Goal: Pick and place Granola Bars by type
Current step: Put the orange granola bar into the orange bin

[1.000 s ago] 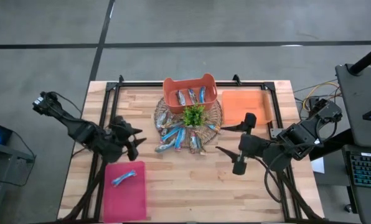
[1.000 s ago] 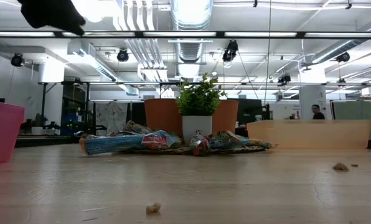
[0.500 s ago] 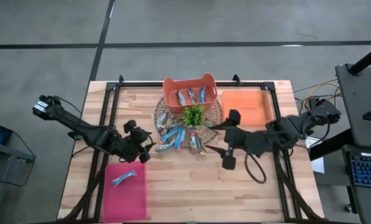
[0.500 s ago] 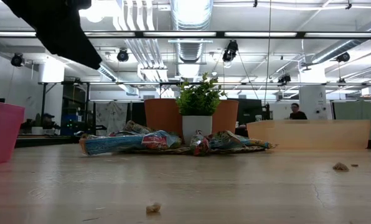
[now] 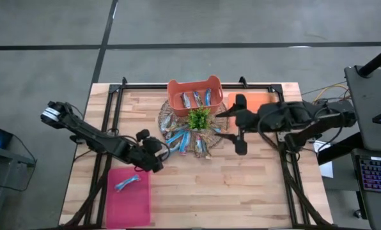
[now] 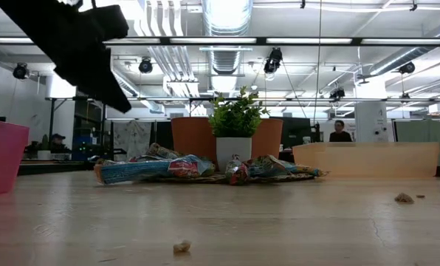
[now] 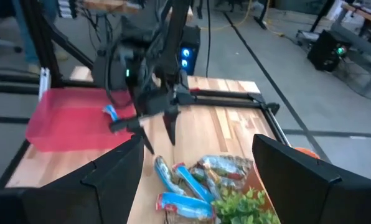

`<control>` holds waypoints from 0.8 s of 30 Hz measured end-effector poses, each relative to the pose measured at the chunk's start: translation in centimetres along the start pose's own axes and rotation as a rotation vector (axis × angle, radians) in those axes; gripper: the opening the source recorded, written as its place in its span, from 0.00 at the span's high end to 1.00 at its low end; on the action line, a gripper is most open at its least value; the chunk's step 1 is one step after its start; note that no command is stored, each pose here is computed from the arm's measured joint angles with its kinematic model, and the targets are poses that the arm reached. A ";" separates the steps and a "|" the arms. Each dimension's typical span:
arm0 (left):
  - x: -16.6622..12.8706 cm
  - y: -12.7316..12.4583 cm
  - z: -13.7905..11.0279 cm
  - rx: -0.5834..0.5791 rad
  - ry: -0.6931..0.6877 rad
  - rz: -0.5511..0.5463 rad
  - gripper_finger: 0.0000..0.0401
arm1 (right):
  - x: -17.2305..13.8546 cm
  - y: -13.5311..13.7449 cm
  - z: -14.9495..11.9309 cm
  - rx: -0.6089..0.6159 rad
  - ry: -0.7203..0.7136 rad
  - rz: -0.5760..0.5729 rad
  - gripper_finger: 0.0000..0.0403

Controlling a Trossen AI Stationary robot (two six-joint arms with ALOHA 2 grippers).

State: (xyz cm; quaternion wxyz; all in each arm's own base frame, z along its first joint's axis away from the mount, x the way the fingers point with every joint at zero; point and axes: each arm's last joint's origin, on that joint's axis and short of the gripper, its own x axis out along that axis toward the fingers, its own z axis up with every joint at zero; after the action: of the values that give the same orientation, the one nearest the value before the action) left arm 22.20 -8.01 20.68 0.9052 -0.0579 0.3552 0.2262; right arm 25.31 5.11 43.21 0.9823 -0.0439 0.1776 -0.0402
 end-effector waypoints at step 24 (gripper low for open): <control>6.2 -0.9 -2.7 -0.054 0.255 0.054 0.45 | 1.2 -2.3 -2.0 -0.025 0.030 0.099 0.30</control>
State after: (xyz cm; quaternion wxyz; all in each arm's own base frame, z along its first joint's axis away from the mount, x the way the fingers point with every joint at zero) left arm 24.95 -7.22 14.46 0.8443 -0.1008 0.4625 0.2510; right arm 25.64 2.54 41.19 0.9797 -0.0469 0.1949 0.0101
